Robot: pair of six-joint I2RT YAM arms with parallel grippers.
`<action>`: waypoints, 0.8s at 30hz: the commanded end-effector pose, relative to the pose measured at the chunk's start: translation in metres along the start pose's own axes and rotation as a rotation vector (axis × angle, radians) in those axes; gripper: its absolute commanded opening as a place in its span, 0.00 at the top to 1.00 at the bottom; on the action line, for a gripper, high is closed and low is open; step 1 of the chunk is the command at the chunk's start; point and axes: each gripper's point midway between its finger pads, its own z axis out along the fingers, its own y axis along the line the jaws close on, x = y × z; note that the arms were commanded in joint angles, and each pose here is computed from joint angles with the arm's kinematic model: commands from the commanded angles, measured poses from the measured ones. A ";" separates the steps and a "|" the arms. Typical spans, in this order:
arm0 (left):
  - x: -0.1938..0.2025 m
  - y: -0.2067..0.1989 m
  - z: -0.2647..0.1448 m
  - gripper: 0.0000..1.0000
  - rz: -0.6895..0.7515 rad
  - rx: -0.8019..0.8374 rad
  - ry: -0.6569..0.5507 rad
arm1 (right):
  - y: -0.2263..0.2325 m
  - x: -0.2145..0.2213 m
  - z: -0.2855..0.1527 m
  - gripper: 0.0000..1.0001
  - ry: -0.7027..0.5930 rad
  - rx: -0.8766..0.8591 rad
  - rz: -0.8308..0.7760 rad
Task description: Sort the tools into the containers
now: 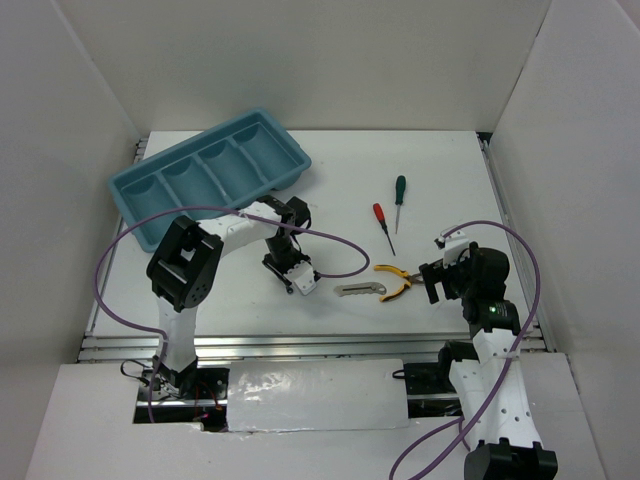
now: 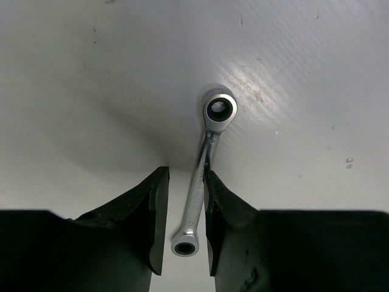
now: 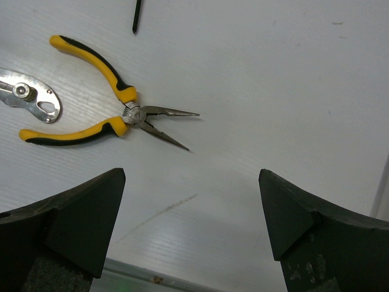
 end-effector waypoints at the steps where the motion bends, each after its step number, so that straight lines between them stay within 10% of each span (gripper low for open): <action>1: 0.010 -0.007 -0.002 0.57 -0.009 -0.001 0.046 | -0.009 -0.020 -0.009 0.00 -0.042 0.028 -0.001; 24: 0.001 -0.040 0.016 0.75 0.036 0.005 0.179 | -0.012 -0.023 -0.011 0.00 -0.051 0.047 0.001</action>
